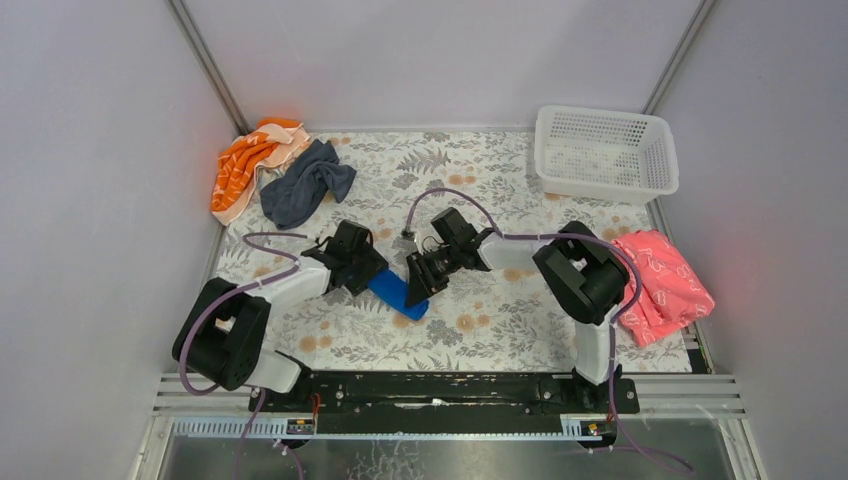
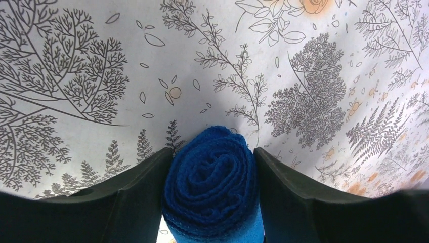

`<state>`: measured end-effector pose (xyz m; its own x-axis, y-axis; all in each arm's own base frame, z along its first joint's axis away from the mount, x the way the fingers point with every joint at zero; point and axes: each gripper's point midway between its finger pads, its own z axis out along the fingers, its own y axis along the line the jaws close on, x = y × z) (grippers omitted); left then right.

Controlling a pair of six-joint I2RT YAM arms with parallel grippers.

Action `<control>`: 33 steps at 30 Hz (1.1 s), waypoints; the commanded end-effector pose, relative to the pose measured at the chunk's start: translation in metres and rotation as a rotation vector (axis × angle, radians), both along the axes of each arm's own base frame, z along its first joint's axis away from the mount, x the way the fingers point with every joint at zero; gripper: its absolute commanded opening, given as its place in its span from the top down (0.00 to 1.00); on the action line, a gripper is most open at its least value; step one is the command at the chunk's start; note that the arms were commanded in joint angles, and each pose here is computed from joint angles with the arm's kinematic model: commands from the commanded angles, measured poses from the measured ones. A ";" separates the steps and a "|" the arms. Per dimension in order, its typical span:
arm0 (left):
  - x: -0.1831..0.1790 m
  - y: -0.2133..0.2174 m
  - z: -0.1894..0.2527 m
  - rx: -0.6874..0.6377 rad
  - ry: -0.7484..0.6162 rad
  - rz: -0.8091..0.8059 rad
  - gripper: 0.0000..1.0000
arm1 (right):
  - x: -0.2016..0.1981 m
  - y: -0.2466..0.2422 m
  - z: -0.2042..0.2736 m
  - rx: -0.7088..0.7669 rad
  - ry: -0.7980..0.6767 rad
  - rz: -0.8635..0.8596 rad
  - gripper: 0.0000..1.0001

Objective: Roll the towels
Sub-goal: Roll the towel at the center of the board, then pick up the towel at the center of the board.

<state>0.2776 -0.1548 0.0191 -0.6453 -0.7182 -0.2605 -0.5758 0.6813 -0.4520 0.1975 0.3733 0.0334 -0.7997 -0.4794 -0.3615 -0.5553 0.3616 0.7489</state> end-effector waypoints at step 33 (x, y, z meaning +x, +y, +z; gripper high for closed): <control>-0.057 0.012 -0.054 0.164 0.229 -0.121 0.64 | 0.010 0.021 0.013 -0.380 -1.013 0.171 0.19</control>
